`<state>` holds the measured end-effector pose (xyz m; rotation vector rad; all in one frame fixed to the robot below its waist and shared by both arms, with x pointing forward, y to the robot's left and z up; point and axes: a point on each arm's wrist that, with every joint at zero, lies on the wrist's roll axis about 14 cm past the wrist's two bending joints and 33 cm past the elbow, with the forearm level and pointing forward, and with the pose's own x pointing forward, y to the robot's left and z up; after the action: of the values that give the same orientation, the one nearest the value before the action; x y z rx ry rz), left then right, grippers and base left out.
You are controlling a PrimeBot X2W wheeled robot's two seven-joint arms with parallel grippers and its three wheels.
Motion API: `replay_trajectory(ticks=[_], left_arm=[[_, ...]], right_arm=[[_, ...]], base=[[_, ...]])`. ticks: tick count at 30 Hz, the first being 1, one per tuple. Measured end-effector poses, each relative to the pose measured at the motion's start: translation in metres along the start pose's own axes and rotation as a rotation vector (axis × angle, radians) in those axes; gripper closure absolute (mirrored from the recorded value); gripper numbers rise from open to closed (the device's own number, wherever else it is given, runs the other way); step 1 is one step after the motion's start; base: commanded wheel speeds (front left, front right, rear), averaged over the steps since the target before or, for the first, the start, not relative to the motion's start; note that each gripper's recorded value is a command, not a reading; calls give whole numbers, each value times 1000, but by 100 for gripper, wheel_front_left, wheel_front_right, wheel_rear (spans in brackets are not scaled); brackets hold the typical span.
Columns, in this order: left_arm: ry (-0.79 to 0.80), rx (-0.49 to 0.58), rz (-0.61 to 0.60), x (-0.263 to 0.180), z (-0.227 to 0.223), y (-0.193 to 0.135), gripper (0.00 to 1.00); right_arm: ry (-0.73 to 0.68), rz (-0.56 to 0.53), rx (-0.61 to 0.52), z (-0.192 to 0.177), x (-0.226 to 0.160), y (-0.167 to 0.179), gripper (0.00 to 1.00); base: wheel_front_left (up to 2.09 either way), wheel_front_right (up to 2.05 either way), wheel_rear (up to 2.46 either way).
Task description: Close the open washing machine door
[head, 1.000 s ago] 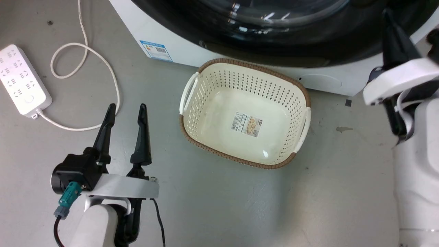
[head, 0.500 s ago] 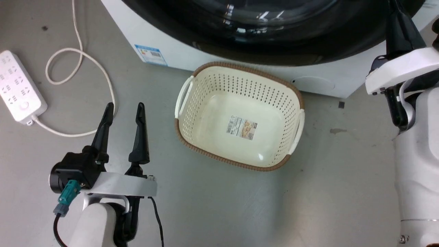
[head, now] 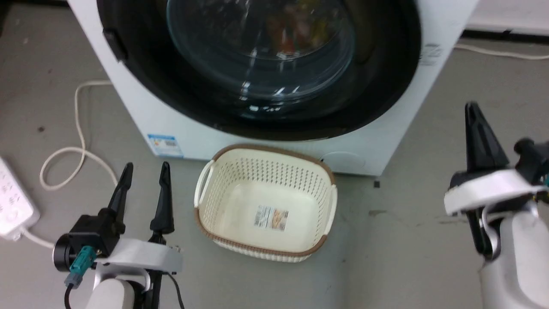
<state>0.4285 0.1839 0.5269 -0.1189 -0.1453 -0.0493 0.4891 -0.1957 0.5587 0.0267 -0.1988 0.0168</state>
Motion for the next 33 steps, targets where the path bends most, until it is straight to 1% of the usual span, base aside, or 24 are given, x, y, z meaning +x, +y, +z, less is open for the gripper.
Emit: replay_trajectory(ticks=[1,2,3,4,5,6,8,9,10,11,15,21,29,30,31,32,33], left_arm=[[-7,0,-17,-3,4,-6,0],[-7,0,-17,-3,4,-6,0],[-17,-2,-32,-6,9,-12,0],[-17,-2,-32,-6,9,-12,0],[-28,-4,-48,-9,14,-18,0],[-28,-4,-48,-9,14,-18,0],[-42,-5,-69,-15,21,-26,0],[-42,-5,-69,-15,21,-26,0],[-50,-3,-78,-18,25,-30,0],[-50,-3,-78,-18,25,-30,0],[-56,1,-86,-23,31,-33,0],[-36,13,-74,-30,31,-28,0],[16,15,-49,-33,24,-21,0],[23,10,-48,-33,23,-21,0],[27,7,-47,-33,22,-21,0],[31,4,-46,-34,21,-21,0],[41,1,-44,-35,19,-20,0]], right_arm=[[-2,-27,9,5,-19,-10,100],[-2,-27,9,5,-19,-10,100],[11,-49,21,6,-38,-18,100],[11,-49,21,6,-38,-18,100],[27,-65,20,6,-57,-24,100],[27,-65,20,6,-57,-24,100],[43,-81,18,7,-81,-30,100],[43,-81,18,7,-81,-30,100],[53,-87,22,7,-95,-31,100],[53,-87,22,7,-95,-31,100],[87,-77,39,1,-116,-26,100],[168,-23,73,-17,-137,-4,100],[183,-14,81,-19,-144,0,100],[183,-14,84,-18,-143,0,94],[182,-14,85,-18,-143,0,53],[182,-11,85,-18,-143,1,0],[179,-8,84,-17,-143,2,0]], base=[[0,0,0],[0,0,0],[0,0,0],[0,0,0],[0,0,0],[0,0,0],[0,0,0],[0,0,0],[0,0,0],[0,0,0],[0,0,0],[0,0,0],[0,0,0],[0,0,0],[0,0,0],[0,0,0],[0,0,0]])
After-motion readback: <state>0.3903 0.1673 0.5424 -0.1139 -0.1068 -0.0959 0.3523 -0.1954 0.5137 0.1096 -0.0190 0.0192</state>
